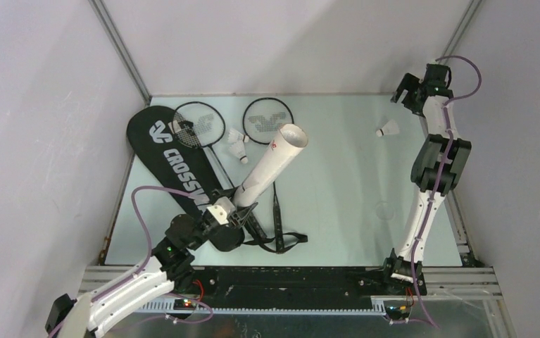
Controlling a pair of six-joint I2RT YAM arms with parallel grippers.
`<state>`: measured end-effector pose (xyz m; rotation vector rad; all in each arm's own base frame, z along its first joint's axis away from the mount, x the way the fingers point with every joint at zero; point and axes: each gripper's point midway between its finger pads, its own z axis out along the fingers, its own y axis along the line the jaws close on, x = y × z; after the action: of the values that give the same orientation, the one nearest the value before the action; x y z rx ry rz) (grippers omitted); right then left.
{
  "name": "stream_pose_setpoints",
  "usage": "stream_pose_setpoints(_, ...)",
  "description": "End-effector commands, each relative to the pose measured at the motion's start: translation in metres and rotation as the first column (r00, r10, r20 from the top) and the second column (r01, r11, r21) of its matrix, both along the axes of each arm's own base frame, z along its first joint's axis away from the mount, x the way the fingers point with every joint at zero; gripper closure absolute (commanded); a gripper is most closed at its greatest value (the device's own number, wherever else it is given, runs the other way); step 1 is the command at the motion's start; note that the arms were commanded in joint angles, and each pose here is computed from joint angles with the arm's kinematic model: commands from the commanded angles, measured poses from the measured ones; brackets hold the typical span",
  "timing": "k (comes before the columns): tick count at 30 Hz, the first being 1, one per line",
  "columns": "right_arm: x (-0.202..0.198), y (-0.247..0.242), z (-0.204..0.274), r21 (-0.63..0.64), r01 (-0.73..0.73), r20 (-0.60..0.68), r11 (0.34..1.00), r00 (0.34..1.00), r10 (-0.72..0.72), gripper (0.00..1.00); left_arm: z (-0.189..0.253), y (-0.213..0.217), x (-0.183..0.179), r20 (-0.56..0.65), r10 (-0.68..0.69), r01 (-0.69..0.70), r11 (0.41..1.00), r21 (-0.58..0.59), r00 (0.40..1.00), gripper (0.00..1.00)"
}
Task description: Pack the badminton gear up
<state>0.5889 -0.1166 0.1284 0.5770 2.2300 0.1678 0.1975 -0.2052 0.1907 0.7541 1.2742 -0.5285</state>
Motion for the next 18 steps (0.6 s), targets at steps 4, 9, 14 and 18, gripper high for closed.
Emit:
stream_pose_setpoints(4, 0.024, 0.011, -0.019, 0.071, -0.105, 0.018, 0.992, 0.994, 0.104, 0.10, 0.031, 0.004, 0.007, 0.068, 0.043, -0.039, 0.998, -0.056, 0.997, 0.77)
stream_pose_setpoints(9, 0.010, 0.024, -0.046, 0.114, -0.136, -0.033, 0.984, 0.990, 0.140, 0.16, 0.030, 0.005, 0.008, 0.064, 0.054, -0.051, 0.997, -0.057, 0.997, 0.77)
stream_pose_setpoints(14, 0.002, 0.031, -0.055, 0.122, -0.165, -0.063, 0.979, 0.983, 0.173, 0.25, 0.031, 0.006, 0.009, 0.058, 0.061, -0.057, 0.996, -0.065, 0.996, 0.77)
stream_pose_setpoints(18, -0.006, 0.036, -0.058, 0.131, -0.176, -0.085, 0.975, 0.978, 0.188, 0.49, 0.034, 0.007, 0.007, 0.061, 0.059, -0.054, 0.996, -0.072, 0.996, 0.77)
